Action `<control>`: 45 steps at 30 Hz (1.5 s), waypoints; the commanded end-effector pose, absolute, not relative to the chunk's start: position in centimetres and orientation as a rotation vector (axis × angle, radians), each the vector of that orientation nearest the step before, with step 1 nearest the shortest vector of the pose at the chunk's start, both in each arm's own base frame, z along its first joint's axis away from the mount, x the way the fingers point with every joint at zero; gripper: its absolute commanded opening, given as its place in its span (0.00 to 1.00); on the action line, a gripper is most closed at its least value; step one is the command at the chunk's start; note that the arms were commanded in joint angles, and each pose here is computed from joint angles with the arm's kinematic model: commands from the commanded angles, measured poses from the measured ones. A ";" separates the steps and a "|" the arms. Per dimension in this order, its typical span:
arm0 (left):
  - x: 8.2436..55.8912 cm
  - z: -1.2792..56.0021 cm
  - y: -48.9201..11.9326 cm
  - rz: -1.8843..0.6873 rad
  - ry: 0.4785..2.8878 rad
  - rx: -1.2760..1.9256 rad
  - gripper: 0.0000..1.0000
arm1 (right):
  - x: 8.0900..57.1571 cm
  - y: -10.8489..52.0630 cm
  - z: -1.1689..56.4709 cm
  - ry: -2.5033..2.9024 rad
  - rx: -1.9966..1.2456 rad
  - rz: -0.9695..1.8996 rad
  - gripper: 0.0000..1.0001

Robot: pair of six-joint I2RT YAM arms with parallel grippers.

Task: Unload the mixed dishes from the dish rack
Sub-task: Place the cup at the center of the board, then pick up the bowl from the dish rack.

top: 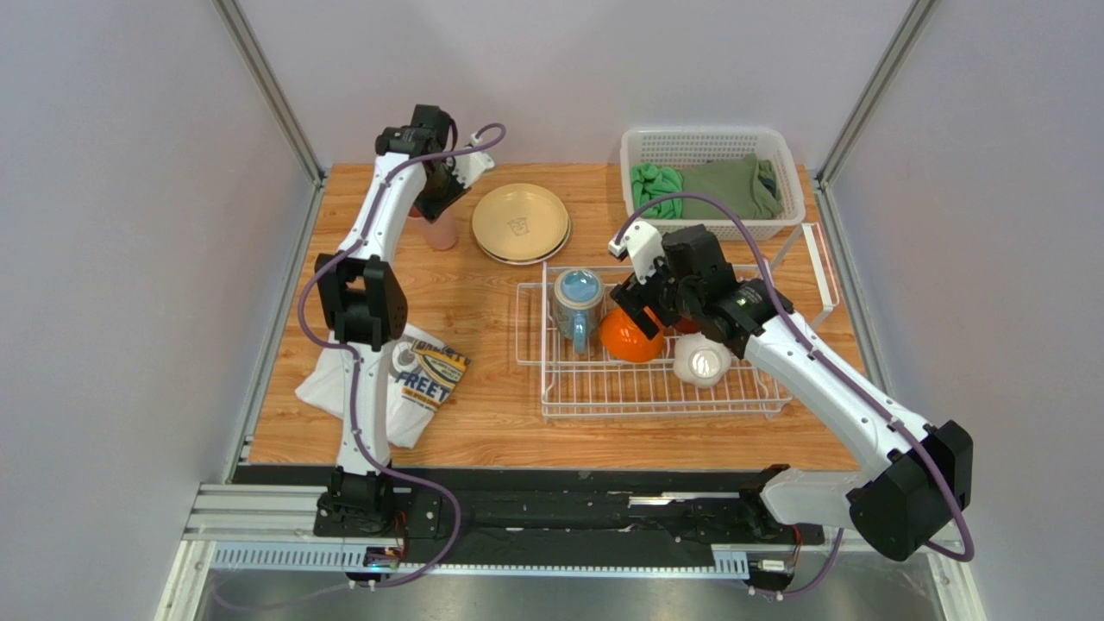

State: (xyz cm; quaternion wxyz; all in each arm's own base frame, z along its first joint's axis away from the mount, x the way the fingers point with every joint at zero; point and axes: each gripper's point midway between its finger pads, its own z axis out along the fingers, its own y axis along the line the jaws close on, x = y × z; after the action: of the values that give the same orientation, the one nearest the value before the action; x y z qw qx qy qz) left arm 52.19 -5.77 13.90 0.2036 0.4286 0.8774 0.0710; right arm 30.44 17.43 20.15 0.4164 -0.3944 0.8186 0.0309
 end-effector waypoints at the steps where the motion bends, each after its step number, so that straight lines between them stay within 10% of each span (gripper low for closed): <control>1: 52.0 14.0 -5.9 0.218 2.439 1.235 0.25 | 30.9 17.5 20.8 2.019 -0.991 0.059 0.79; 28: 50.7 21.8 -9.2 0.088 2.292 1.046 0.82 | 28.9 18.0 19.3 2.095 -1.046 0.149 0.79; 45: 44.0 27.8 -10.7 -0.105 2.203 0.901 0.87 | 26.0 23.7 22.6 2.014 -1.083 0.474 0.75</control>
State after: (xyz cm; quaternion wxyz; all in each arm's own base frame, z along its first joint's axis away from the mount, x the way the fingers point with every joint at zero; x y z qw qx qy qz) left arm 45.67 -9.61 23.87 0.3133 0.3731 0.8732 -0.0121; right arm 25.86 21.11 19.55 0.3675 -0.4454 0.8049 0.1367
